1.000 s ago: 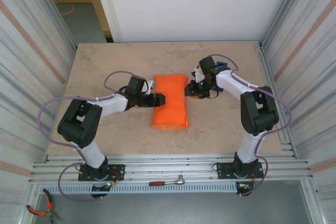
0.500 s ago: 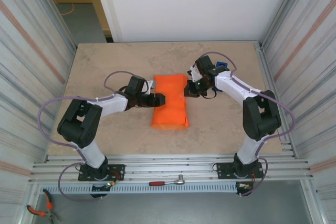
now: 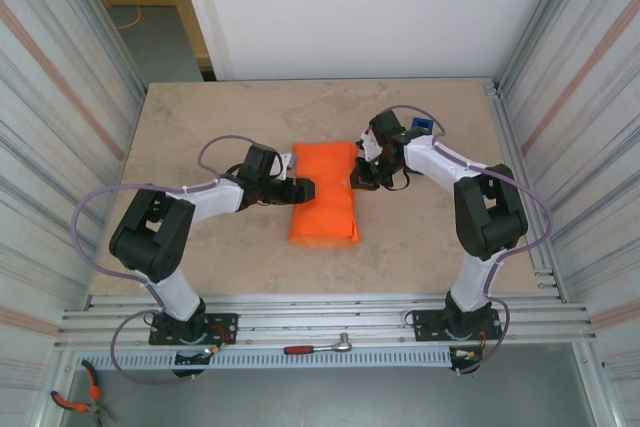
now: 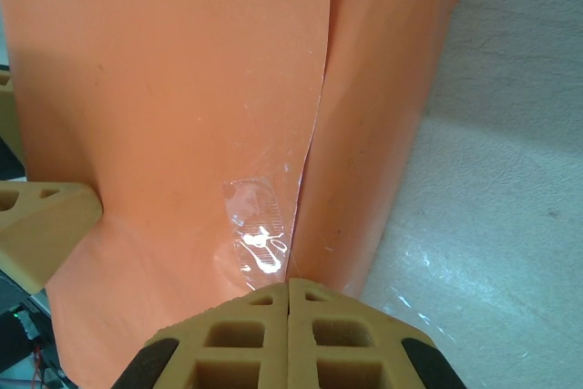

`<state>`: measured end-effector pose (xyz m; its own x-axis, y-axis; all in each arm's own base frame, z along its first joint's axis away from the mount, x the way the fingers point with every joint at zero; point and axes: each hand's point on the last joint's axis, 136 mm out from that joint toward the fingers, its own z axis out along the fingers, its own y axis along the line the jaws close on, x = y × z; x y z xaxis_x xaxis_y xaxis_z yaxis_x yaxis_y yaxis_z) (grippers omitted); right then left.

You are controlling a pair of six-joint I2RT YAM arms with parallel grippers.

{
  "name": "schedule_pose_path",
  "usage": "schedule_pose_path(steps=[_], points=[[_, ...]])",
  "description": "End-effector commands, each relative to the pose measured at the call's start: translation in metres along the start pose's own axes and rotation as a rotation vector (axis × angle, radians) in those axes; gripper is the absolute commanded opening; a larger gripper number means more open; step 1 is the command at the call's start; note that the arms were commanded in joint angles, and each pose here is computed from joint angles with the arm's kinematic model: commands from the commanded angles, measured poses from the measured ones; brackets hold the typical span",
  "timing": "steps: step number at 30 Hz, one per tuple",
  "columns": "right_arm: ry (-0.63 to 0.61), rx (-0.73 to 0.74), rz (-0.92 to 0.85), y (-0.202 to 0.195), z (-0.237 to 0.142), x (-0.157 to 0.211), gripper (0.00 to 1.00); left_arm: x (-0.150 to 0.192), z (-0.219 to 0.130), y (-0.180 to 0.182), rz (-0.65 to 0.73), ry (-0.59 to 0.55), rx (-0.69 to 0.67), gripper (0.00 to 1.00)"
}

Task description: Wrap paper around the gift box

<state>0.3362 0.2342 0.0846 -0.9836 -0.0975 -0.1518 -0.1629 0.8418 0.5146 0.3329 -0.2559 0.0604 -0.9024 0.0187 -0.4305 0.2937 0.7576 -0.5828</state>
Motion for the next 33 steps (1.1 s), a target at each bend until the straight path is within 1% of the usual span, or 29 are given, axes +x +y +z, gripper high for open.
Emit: schedule_pose_path(steps=[1,9,21,24,29,33], points=[[0.040,0.027,0.002,-0.012,0.010,0.012,0.00,0.068,0.012,0.054,-0.070,0.192,-0.203,0.70],[-0.001,0.015,0.001,-0.007,-0.006,0.008,0.00,0.067,0.011,0.054,-0.071,0.190,-0.202,0.70],[0.011,0.013,0.013,-0.012,-0.002,0.017,0.00,0.068,0.012,0.055,-0.073,0.192,-0.204,0.70],[-0.003,0.012,0.016,-0.013,-0.007,0.016,0.00,0.067,0.013,0.054,-0.072,0.190,-0.202,0.70],[-0.029,-0.009,0.016,-0.006,-0.018,0.015,0.00,0.068,0.012,0.055,-0.072,0.192,-0.203,0.70],[-0.025,-0.027,0.010,0.000,-0.018,0.017,0.00,0.069,0.013,0.055,-0.073,0.191,-0.203,0.70]])
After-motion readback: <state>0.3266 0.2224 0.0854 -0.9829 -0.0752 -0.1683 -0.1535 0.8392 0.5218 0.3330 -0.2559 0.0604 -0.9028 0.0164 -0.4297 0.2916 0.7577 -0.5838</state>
